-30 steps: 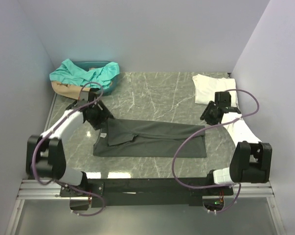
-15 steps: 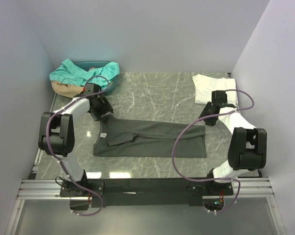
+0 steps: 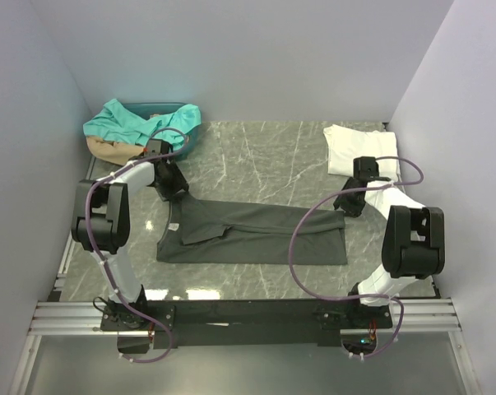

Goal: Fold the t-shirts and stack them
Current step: Fold the tshirt

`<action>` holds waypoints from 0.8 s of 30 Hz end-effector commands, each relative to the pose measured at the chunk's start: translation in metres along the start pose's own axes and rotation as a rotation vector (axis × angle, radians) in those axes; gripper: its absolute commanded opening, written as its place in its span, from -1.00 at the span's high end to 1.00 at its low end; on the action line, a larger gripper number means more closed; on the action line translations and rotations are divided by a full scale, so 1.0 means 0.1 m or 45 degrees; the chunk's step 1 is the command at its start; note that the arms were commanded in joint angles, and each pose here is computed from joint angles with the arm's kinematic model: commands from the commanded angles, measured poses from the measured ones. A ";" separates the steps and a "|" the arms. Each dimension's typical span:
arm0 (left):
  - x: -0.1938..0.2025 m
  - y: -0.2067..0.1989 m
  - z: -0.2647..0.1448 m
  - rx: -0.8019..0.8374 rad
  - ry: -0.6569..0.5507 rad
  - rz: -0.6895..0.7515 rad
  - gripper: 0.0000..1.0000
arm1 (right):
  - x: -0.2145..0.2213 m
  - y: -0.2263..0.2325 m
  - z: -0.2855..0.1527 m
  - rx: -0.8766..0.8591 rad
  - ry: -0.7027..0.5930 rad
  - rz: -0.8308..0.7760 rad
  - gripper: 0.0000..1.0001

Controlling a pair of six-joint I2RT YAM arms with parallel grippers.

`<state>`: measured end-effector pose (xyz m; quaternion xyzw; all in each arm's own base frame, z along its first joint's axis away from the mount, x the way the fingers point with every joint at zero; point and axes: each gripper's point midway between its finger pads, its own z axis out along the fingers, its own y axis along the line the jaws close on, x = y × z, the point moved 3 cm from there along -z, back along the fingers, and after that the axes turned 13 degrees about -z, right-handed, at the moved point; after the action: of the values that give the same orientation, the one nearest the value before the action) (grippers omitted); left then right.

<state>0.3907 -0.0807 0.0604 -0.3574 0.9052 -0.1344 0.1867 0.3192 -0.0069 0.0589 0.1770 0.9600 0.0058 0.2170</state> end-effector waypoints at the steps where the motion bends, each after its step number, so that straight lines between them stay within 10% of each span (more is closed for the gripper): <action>1: -0.14 -0.11 -0.04 0.038 -0.048 0.021 -0.08 | -0.08 -0.05 0.05 0.027 -0.040 0.012 0.07; 24: -0.19 0.21 -0.32 0.051 -0.173 -0.035 0.58 | -0.04 -0.08 0.21 0.012 -0.013 0.001 1.00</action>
<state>0.3715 -0.0581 0.0669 -0.3734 0.8952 -0.1243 0.2089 0.3243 -0.0125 0.0421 0.1788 0.9598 0.0076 0.2162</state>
